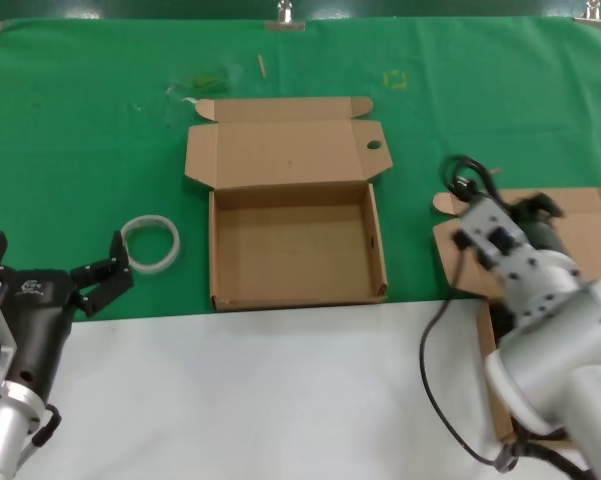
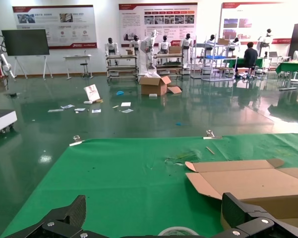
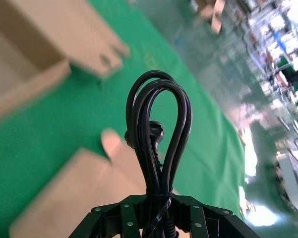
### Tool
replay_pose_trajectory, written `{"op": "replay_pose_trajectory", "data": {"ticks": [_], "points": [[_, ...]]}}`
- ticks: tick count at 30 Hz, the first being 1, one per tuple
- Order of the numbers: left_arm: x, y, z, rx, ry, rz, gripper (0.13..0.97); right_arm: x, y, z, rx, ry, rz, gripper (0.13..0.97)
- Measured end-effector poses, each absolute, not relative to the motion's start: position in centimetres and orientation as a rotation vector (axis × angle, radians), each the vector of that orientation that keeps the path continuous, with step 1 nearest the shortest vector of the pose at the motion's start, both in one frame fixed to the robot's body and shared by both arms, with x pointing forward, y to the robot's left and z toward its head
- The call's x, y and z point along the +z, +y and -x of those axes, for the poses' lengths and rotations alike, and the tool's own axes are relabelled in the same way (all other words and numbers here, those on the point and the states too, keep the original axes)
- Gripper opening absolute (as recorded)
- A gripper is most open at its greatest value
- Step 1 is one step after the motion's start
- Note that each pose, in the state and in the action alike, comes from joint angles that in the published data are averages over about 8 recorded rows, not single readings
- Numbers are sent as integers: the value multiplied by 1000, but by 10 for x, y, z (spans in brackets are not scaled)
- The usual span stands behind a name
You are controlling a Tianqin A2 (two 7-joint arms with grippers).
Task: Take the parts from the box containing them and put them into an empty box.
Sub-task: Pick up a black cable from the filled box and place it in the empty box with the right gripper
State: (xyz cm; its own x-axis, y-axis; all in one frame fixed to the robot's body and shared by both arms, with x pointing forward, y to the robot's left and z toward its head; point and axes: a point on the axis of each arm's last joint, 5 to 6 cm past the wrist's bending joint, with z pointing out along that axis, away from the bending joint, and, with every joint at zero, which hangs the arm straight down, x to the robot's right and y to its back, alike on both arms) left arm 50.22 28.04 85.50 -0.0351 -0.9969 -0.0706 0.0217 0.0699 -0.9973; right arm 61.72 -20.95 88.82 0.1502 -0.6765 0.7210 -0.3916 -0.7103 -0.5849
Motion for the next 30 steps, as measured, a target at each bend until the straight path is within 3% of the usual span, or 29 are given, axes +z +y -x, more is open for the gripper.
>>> {"op": "replay_pose_trajectory", "data": {"ticks": [17, 30], "points": [[855, 280, -502, -1193, 1253, 1125, 966, 911, -70, -607, -1178, 648, 1811, 144], [855, 280, -502, -1193, 1253, 1125, 966, 907, -44, -590, -1014, 657, 1781, 144]]}}
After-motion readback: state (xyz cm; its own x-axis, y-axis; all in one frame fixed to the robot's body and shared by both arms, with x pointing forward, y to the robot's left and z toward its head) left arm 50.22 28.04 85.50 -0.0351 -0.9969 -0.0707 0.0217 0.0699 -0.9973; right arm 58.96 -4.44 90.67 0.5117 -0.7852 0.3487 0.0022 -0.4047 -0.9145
